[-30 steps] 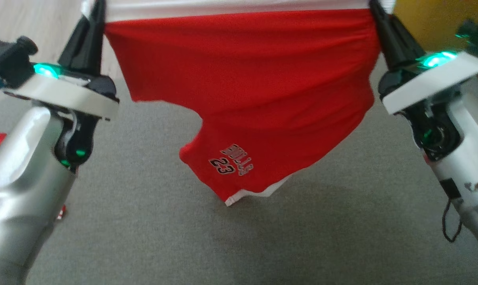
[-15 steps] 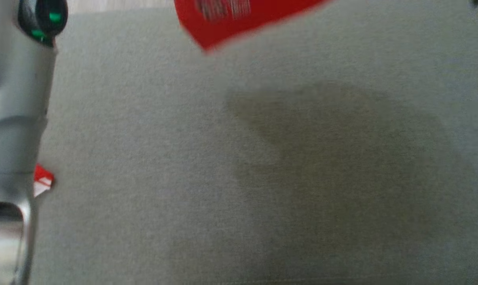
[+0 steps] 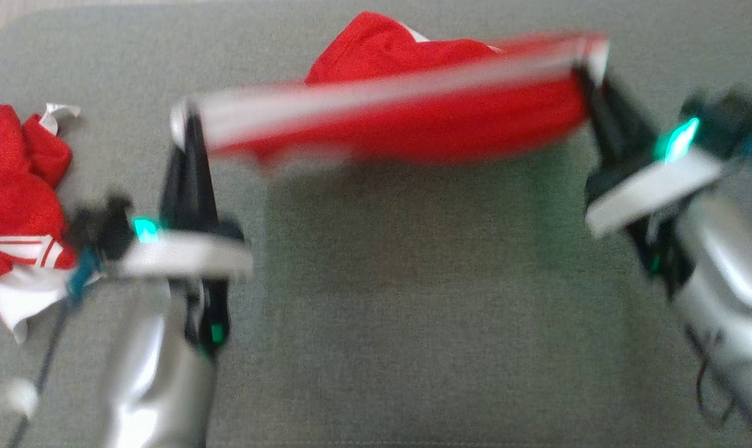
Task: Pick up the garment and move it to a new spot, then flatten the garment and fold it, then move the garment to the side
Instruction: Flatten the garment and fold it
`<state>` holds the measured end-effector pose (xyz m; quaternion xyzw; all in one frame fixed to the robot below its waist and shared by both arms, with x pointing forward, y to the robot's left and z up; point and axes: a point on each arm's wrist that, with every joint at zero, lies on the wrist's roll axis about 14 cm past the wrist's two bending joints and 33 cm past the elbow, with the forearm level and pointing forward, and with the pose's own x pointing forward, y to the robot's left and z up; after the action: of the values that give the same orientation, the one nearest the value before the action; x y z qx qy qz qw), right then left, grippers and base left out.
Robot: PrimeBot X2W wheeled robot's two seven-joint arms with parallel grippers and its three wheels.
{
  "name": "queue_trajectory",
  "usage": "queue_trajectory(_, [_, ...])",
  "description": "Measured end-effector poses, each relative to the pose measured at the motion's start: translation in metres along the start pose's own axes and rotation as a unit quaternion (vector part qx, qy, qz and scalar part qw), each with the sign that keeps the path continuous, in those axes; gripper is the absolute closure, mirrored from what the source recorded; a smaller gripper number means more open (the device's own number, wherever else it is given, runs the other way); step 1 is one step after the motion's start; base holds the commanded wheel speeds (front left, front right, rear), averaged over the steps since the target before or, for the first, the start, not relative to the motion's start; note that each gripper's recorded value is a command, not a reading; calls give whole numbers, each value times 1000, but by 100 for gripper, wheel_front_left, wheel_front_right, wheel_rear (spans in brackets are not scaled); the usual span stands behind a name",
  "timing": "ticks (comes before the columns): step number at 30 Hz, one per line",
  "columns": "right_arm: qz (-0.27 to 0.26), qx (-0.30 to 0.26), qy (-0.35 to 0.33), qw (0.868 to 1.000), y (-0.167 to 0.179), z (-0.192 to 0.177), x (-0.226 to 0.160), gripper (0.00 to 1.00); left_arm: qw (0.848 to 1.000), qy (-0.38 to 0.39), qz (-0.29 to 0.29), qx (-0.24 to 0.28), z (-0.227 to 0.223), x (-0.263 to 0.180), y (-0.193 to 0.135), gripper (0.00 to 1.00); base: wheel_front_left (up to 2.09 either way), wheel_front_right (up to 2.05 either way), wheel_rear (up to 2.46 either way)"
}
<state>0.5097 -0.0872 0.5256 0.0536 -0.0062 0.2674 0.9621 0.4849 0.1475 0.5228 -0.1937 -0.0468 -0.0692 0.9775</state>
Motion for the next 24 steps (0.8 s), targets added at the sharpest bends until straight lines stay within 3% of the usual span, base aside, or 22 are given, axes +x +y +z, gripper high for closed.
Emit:
queue_trajectory(5, [-23,73,48,996,19,-48,-55,100,997,76,19,-29,-54,-66,-1,100,0,0,0])
queue_trajectory(14, [-26,126,74,989,71,-72,-132,100,992,95,63,-62,-65,-151,6,100,0,0,0])
queue_trajectory(24, [-53,169,82,981,90,-86,-185,100,991,95,59,-74,-64,-179,-2,100,0,0,0])
